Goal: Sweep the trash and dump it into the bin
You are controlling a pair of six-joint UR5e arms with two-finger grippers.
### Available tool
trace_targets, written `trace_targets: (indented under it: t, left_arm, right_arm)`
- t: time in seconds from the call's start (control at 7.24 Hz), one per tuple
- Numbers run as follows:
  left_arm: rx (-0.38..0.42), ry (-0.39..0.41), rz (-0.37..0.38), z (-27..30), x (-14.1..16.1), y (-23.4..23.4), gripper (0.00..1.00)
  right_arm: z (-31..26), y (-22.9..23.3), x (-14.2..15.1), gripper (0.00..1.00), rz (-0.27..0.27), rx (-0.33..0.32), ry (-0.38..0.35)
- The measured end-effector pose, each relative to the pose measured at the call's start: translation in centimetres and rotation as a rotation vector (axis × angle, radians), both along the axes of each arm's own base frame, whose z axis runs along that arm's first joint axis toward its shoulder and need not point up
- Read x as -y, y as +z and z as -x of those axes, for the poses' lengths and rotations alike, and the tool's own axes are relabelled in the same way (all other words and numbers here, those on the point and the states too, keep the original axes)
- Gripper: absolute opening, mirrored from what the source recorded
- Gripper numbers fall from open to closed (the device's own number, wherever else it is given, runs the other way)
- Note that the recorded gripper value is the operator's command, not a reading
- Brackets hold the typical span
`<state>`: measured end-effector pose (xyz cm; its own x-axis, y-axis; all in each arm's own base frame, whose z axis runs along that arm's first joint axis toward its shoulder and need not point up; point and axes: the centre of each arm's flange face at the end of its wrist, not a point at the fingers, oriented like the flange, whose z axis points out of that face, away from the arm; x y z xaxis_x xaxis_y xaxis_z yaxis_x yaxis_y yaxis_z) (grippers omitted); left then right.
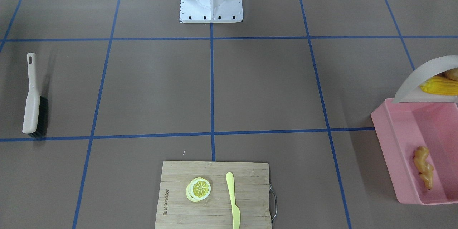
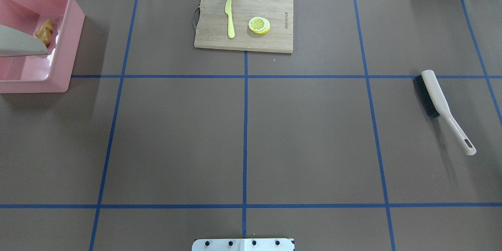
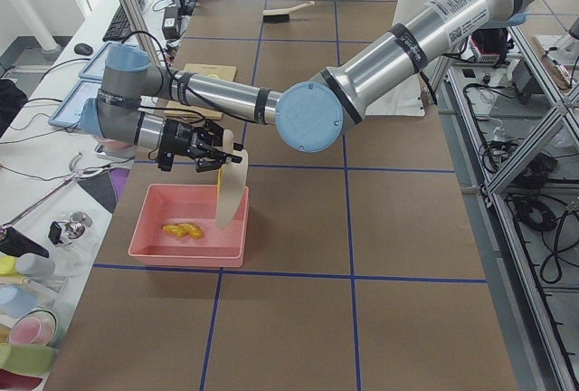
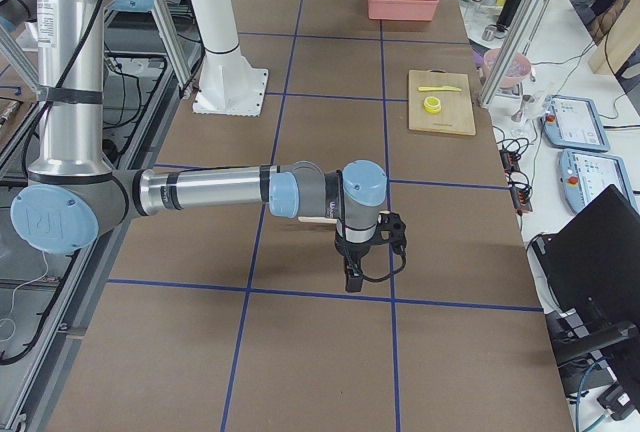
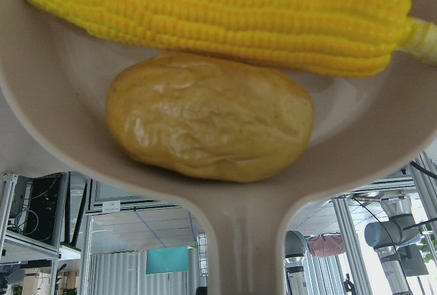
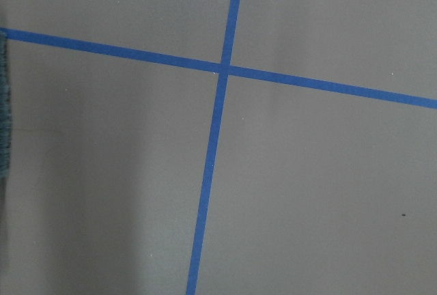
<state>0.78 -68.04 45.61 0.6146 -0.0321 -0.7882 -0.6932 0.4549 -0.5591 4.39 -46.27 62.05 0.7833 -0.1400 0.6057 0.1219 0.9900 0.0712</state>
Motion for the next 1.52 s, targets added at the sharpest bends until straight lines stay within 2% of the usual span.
trace_targets:
  t: [0.55, 0.83, 1.24, 1.38, 1.52]
  left_arm:
    - [0.003, 0.026, -0.005, 0.4, 0.1, -0.2, 0.0]
    - [0.002, 0.01, -0.055, 1.9, 0.3, -0.3, 0.0]
    - [0.056, -0.013, -0.164, 0.6, 1.5, 2.5, 0.0]
    - [0.077, -0.022, -0.18, 0.4, 1.9, 2.7, 0.0]
    - [0.087, -0.023, -0.163, 0.4, 1.6, 2.2, 0.0]
  right_arm:
    - [0.0, 0.1, 0.0, 1.0, 0.001, 0.0, 0.0]
    - [0.0, 0.3, 0.0, 1.0, 0.004, -0.001, 0.0]
    - [0.0, 1.0, 0.0, 1.0, 0.014, 0.001, 0.0]
    - [0.0, 1.0, 0.0, 1.0, 0.016, 0.001, -0.001]
    - [0.0, 1.1, 0.0, 1.0, 0.017, 0.001, -0.001]
